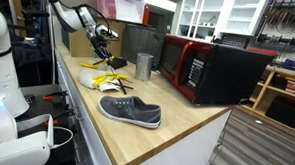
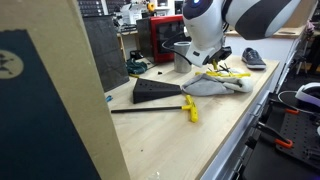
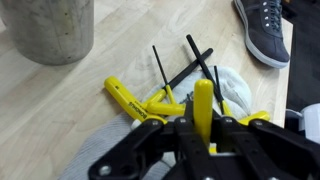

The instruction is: Remove the yellow object from the black platform and then put it on the pile of yellow objects on the right

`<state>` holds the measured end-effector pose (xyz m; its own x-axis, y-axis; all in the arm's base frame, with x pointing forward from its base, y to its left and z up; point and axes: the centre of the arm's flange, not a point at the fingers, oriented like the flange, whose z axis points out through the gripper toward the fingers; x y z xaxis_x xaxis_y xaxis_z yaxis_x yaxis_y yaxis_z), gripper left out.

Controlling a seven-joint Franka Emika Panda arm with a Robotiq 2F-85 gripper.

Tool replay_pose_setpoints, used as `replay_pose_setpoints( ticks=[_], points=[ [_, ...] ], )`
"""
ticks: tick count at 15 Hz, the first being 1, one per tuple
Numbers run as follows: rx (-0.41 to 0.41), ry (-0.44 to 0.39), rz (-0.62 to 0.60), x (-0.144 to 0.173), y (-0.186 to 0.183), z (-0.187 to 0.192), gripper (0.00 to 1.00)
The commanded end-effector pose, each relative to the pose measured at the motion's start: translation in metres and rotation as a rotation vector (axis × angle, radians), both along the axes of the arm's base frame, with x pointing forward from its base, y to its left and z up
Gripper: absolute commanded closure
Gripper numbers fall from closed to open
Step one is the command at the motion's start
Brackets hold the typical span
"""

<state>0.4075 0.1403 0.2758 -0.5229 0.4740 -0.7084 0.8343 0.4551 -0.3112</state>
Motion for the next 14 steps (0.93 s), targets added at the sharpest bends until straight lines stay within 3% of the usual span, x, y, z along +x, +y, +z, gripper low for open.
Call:
replay_pose_setpoints(
  ticks=[1,5,9,10,14],
  points=[
    [-0.003,0.016,0.105,-0.014,-0.021,0.017,0.62],
    [0.028,0.004,0.108,-0.016,-0.019,0.023,0.33],
    [0.125,-0.145,-0.101,-0.007,-0.007,0.035,0.05],
    [0.147,-0.174,-0.143,-0.005,-0.003,0.038,0.0],
    [0.25,-0.256,-0.314,0.006,0.008,0.054,0.0]
  ],
)
